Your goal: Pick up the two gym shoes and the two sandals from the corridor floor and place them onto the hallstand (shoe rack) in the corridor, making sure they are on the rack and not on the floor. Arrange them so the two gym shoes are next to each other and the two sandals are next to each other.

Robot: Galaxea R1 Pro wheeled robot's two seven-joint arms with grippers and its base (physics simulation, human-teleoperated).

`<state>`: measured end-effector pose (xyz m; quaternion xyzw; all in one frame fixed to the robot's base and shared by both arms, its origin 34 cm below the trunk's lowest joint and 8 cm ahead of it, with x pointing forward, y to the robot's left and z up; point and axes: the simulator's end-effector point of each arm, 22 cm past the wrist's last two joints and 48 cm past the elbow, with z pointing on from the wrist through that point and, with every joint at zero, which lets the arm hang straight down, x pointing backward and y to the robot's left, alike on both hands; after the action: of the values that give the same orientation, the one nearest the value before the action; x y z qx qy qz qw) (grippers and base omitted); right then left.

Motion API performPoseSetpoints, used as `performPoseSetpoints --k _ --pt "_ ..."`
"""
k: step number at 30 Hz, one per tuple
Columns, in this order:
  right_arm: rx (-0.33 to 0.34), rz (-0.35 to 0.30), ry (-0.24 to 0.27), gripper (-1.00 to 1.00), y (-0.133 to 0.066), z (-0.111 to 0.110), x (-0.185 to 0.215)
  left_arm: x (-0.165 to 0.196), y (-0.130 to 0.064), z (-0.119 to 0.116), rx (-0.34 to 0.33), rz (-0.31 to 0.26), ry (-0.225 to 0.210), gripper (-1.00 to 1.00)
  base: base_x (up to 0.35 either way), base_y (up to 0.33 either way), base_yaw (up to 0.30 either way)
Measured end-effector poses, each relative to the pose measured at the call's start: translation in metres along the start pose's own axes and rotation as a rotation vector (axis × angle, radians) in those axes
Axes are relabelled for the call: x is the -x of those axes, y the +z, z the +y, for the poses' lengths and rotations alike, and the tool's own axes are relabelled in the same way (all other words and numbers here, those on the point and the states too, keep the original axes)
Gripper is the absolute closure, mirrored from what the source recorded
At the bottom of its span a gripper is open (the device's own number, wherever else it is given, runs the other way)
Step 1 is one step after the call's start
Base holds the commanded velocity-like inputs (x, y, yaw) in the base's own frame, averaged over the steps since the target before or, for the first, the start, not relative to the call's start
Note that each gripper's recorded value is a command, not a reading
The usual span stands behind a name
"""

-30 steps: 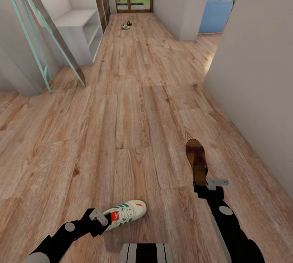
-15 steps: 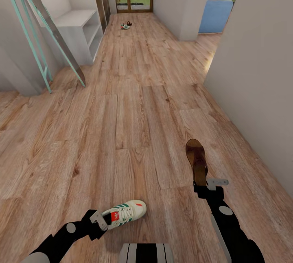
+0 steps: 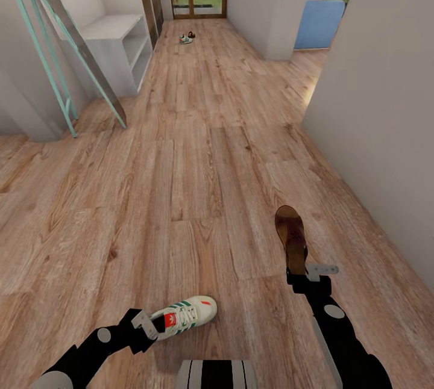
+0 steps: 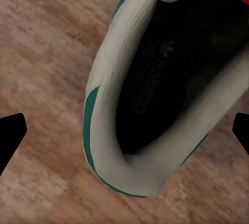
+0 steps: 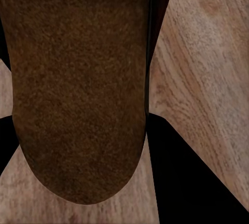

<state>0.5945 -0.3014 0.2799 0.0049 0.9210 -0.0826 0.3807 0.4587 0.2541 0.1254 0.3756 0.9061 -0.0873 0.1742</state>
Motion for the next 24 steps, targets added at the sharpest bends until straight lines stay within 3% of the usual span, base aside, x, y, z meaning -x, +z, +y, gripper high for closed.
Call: performPoseSetpoints --k 15,24 --pt "-0.001 0.001 0.0 1.0 0.0 0.0 0.0 0.014 0.0 0.007 0.021 -0.024 0.01 -1.0 0.0 0.0 0.0" --pt "0.002 0.047 -0.007 1.0 0.01 0.002 -0.026 -0.001 0.013 -0.002 -0.004 0.002 0.001 -1.0 0.0 0.0 0.0"
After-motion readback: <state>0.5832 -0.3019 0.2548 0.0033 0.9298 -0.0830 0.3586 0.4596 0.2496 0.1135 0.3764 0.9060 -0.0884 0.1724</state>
